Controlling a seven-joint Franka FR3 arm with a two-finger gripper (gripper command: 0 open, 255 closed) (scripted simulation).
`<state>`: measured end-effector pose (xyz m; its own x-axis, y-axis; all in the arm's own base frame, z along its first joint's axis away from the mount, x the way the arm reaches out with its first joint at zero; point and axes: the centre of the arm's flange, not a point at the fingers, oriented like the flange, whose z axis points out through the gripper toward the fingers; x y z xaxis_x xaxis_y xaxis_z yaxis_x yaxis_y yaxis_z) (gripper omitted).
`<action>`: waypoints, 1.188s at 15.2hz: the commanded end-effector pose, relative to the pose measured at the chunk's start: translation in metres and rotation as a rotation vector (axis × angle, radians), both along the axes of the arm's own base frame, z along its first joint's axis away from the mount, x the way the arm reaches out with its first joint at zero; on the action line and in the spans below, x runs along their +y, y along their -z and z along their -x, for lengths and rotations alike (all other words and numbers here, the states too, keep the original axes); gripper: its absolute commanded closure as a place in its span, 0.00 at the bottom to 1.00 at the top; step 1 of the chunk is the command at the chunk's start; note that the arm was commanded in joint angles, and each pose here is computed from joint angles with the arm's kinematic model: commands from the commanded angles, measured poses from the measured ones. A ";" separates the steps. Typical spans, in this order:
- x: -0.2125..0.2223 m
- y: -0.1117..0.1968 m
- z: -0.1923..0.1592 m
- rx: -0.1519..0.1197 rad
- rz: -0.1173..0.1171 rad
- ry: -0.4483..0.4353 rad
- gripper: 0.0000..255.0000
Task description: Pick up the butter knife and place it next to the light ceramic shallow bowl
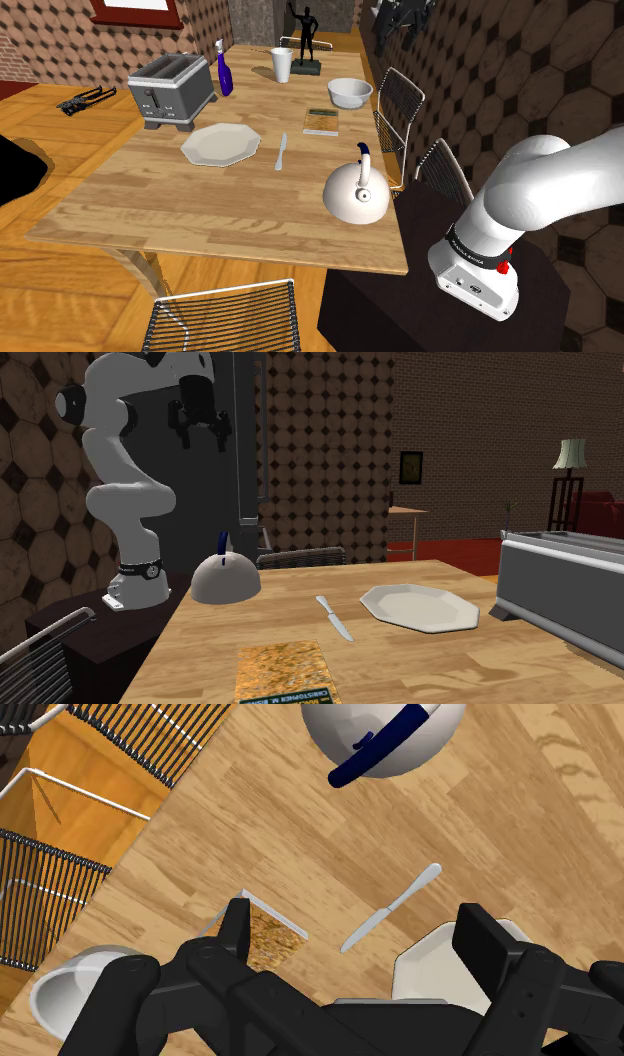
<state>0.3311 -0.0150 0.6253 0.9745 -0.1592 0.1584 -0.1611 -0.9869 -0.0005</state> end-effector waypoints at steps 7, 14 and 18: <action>0.027 0.055 -0.055 0.025 -0.012 0.107 0.00; 0.052 0.120 -0.120 0.055 -0.025 0.232 0.00; 0.063 0.157 -0.158 0.072 -0.033 0.304 0.00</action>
